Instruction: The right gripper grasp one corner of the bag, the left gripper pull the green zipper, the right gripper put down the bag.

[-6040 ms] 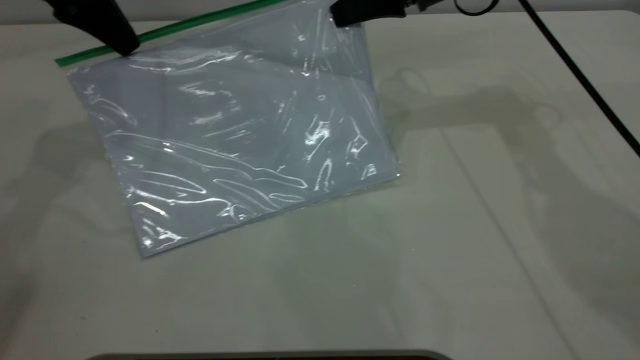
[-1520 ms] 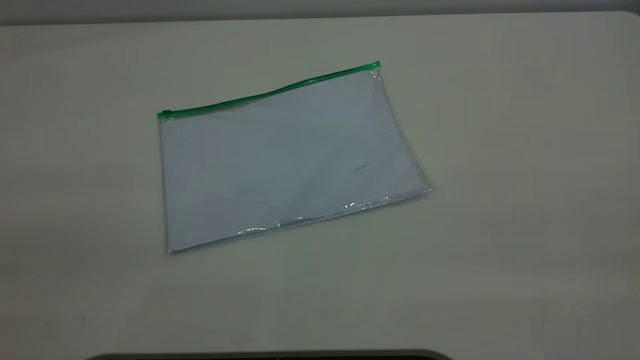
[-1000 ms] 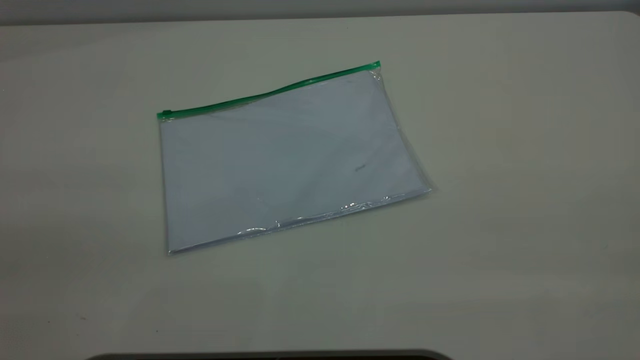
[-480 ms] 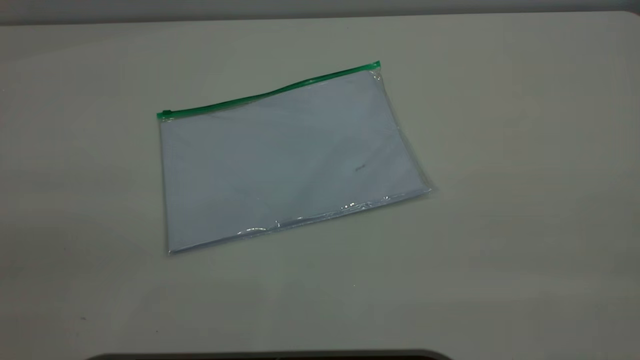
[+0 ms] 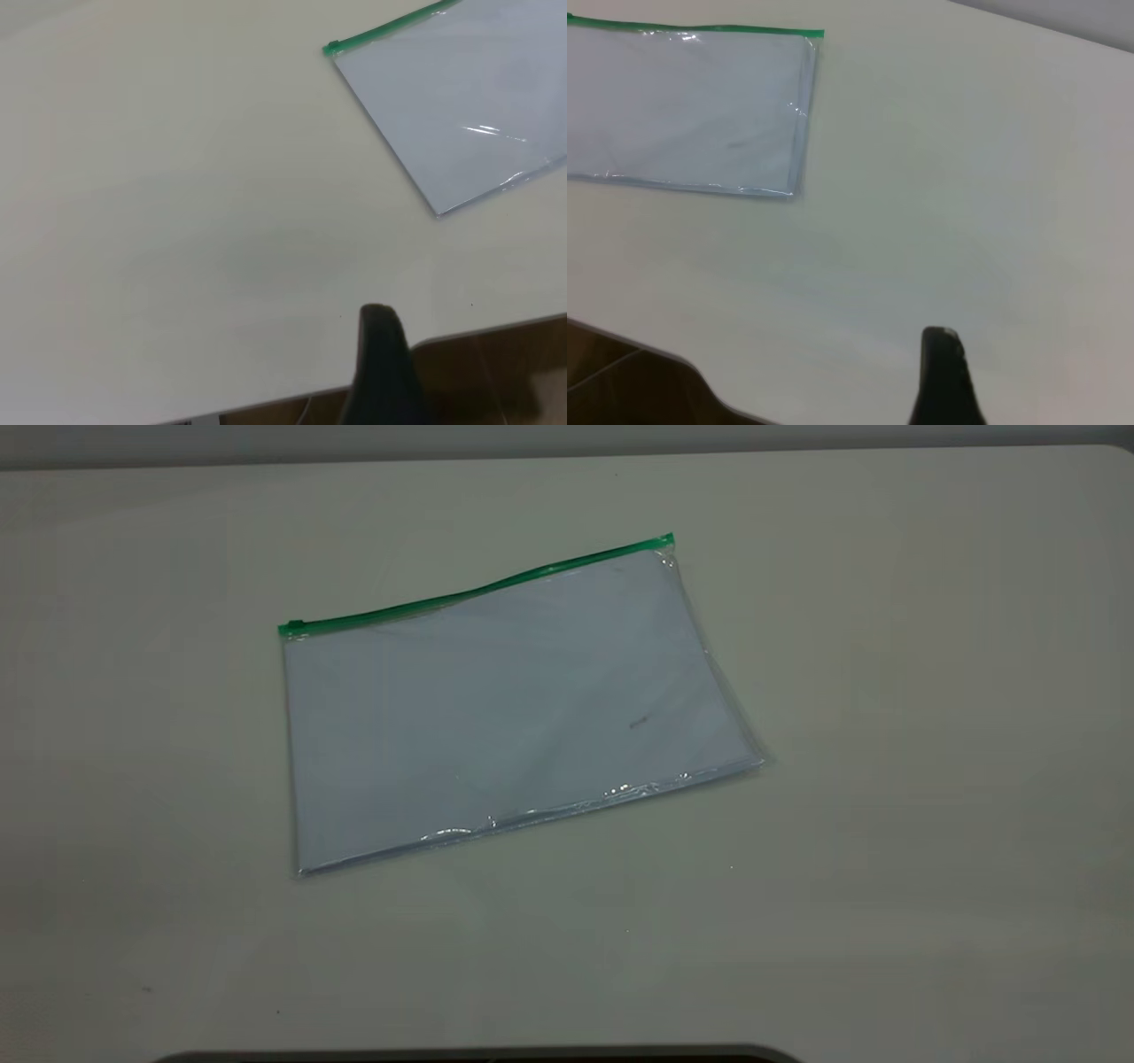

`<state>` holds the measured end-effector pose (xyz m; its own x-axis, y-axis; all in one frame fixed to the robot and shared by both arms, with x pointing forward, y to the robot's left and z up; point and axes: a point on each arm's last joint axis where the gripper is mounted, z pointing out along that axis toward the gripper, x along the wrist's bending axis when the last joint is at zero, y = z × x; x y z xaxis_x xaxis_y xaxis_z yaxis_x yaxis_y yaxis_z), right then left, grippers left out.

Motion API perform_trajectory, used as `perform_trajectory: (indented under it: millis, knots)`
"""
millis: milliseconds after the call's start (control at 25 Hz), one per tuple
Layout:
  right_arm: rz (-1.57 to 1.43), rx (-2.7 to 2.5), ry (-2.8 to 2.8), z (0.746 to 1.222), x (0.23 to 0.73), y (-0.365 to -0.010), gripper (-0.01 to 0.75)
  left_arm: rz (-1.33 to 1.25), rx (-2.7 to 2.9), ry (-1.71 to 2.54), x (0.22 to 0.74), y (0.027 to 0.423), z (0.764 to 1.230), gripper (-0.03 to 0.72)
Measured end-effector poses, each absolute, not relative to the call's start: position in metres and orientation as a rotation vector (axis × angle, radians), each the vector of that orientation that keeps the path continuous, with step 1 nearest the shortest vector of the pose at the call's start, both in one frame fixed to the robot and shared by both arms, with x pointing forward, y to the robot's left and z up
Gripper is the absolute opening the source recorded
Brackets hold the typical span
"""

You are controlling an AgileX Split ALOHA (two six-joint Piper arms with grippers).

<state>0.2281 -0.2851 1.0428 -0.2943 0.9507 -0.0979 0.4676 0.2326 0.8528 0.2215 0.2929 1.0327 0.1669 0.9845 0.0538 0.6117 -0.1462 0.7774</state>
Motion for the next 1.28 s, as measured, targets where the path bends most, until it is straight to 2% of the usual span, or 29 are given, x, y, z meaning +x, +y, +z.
perform_trajectory:
  millis: [1280]
  knots:
    - [0.901, 1.489, 1.707, 1.042, 0.23, -0.298, 0.56, 0.782, 1.835, 1.511, 0.222, 0.293, 1.033, 0.581]
